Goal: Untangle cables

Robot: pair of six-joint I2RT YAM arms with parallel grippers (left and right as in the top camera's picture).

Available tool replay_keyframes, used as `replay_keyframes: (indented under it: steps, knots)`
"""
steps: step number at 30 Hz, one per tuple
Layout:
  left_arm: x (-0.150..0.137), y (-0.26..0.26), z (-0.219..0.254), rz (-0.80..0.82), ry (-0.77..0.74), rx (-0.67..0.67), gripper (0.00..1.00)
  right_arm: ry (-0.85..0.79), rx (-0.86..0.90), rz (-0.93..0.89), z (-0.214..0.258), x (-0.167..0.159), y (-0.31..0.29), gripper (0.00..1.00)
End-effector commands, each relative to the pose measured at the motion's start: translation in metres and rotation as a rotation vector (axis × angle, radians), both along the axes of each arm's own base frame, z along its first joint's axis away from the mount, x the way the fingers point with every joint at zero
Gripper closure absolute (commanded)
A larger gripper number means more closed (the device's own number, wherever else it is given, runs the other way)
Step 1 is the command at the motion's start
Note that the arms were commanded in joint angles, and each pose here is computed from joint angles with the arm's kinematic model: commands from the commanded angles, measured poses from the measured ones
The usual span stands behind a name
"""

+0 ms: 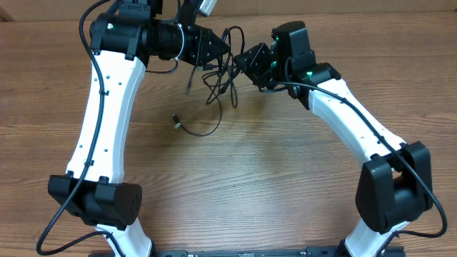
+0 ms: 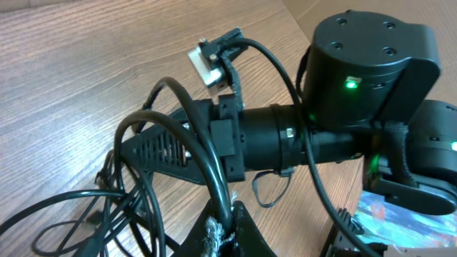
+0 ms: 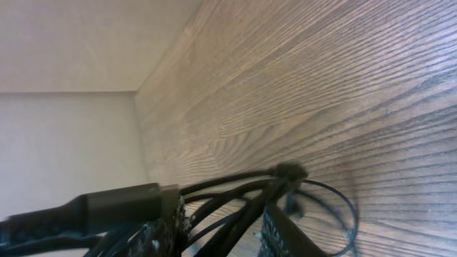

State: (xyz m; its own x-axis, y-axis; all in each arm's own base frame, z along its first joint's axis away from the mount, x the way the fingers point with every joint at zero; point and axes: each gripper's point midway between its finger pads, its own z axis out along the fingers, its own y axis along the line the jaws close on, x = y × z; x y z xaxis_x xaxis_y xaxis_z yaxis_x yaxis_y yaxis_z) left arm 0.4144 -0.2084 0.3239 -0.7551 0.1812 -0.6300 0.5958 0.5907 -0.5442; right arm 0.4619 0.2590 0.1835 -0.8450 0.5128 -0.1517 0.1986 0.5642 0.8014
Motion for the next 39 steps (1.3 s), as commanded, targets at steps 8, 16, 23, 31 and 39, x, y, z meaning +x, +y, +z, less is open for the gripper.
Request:
replay_keyframes:
  steps: [8,16,23,31,39]
  knots:
    - [-0.005,-0.006,0.014,-0.018,-0.01,-0.038,0.96,0.019,0.017,0.078,0.0,-0.011,0.011,0.71]
    - [-0.005,-0.005,0.014,-0.014,-0.01,-0.032,0.96,0.153,0.159,0.071,0.009,-0.023,0.024,0.66]
    - [-0.005,-0.005,0.013,-0.014,-0.004,-0.031,0.96,0.198,0.197,0.097,0.011,-0.033,0.035,0.66]
    - [-0.004,-0.001,0.007,0.009,0.008,0.0,0.96,0.175,0.158,0.108,0.006,-0.034,0.035,0.96]
    - [0.021,0.07,-0.039,0.445,0.127,0.34,0.96,0.024,0.067,0.146,0.027,-0.028,-0.002,0.96]
